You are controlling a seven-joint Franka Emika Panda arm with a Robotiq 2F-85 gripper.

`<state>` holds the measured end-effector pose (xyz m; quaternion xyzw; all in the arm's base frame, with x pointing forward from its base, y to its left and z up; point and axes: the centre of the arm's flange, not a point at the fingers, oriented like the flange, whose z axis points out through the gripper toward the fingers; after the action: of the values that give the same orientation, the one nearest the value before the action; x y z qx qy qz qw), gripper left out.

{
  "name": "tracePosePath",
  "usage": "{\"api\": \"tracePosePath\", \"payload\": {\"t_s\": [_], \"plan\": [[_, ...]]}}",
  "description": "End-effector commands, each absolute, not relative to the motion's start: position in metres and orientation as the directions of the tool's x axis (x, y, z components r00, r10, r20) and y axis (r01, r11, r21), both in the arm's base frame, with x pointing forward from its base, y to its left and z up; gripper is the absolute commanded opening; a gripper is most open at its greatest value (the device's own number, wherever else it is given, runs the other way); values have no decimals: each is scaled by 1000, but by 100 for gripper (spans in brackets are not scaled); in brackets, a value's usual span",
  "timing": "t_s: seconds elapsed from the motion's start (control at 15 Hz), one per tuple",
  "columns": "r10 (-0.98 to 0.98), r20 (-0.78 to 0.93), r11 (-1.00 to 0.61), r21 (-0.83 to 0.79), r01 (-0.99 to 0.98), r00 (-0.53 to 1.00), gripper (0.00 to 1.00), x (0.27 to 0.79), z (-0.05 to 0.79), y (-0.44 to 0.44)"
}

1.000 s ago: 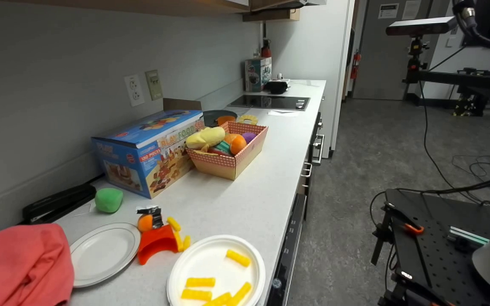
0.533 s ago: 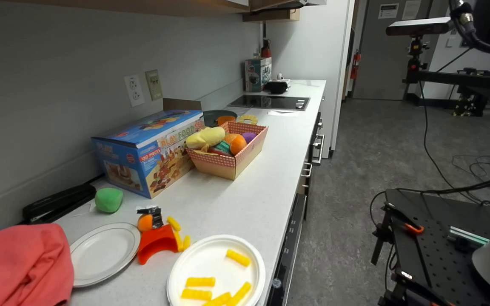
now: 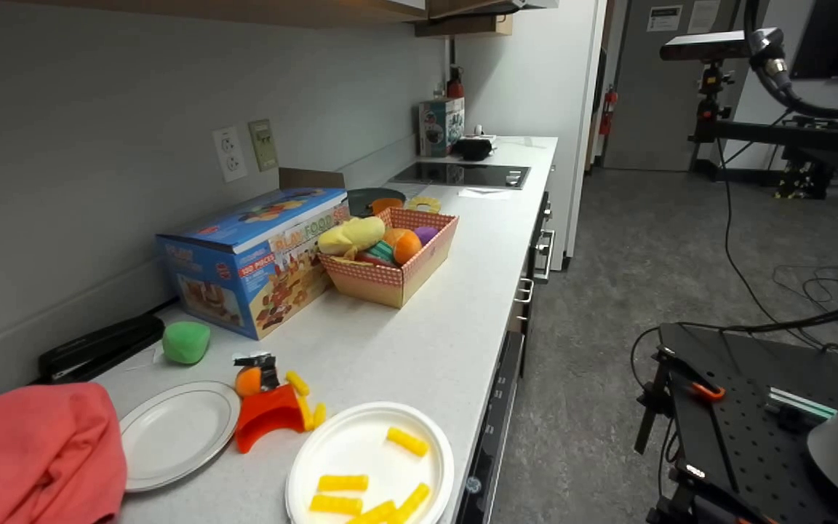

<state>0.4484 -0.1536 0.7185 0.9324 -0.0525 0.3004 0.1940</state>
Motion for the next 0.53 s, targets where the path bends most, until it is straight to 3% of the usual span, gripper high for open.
{"api": "tracePosePath", "payload": {"t_s": [0.0, 0.47], "plan": [[-38, 594, -872, 374, -317, 804, 100, 449, 715, -168], [-227, 585, -773, 378, -509, 779, 100, 423, 714, -238]]}}
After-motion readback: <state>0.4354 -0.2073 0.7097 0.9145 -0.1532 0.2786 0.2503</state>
